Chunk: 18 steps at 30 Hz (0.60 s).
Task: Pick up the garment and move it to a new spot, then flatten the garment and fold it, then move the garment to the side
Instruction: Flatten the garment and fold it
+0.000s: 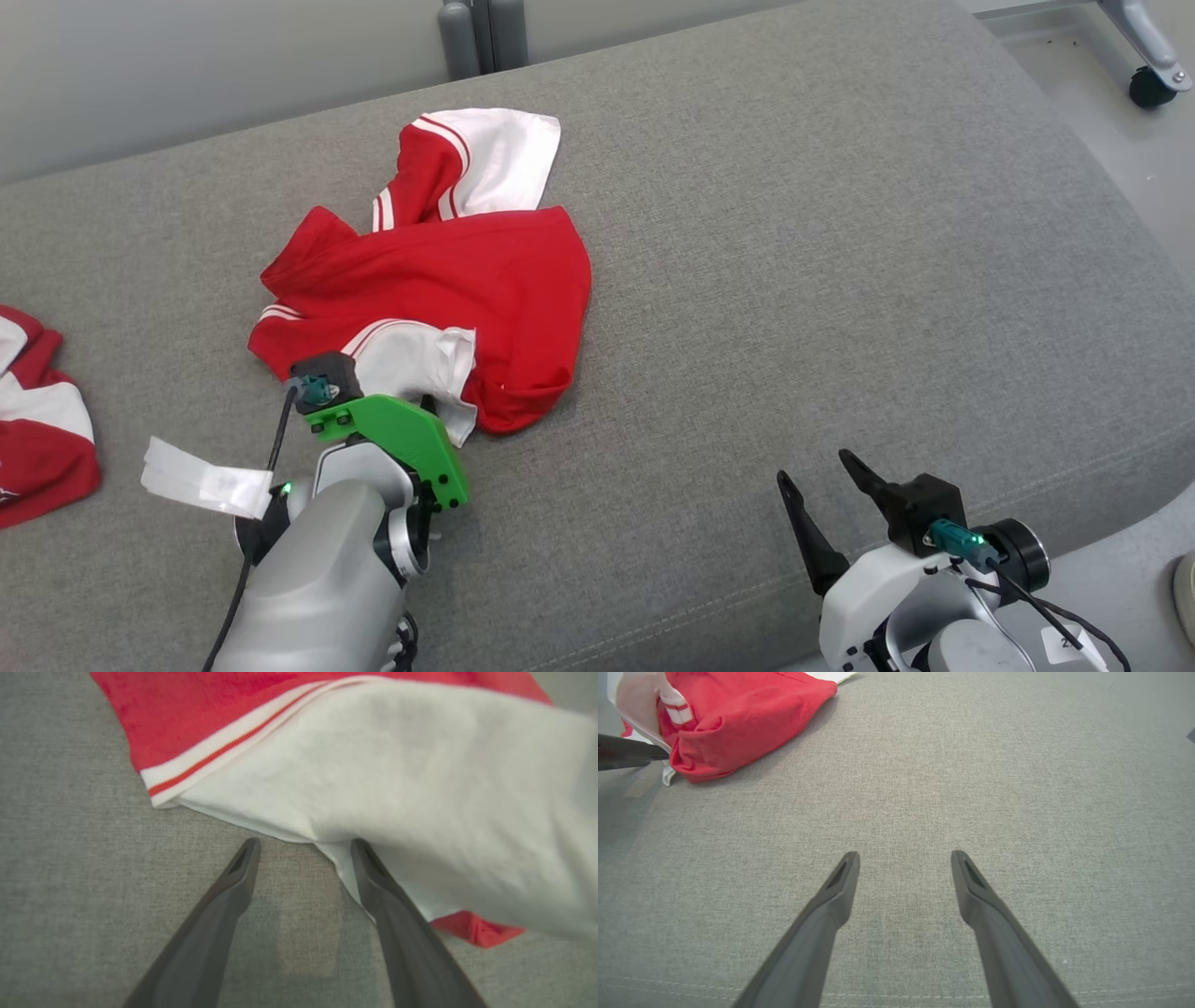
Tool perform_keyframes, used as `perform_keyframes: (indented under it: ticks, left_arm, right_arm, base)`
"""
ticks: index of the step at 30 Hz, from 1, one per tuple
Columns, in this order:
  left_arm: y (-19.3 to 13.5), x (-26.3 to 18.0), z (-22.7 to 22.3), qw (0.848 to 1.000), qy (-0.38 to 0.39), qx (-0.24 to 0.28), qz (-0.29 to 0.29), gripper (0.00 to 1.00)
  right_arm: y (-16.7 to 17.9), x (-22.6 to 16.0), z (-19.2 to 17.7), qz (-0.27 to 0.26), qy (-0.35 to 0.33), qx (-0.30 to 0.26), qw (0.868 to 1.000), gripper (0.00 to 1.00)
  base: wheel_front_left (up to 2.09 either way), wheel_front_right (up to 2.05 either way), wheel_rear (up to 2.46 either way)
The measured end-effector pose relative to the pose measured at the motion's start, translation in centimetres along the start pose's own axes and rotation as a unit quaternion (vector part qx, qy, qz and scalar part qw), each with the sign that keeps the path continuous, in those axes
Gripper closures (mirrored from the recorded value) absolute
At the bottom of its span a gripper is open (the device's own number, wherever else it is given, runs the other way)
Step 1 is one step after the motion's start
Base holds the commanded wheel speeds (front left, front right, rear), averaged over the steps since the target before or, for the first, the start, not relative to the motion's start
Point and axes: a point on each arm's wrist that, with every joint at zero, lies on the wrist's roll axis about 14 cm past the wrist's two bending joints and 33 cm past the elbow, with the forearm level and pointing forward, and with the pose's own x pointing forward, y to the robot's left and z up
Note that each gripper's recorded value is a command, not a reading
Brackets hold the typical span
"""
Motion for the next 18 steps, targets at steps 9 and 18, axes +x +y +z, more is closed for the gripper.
perform_keyframes:
  ticks: [9,18]
  left_arm:
    - [-0.7,0.1,-0.7,0.999,0.02,0.017,-0.02,1.0]
    - [-1.6,-0.7,0.8,0.998,-0.023,-0.033,-0.043,1.0]
  right_arm:
    - [0.2,0.0,0.1,0.004,0.002,-0.005,1.0,0.0]
    - [0.8,0.3,0.3,0.013,0.0,-0.007,1.0,0.0]
  base:
    - [0.0,0.0,0.0]
    - [0.0,0.0,0.0]
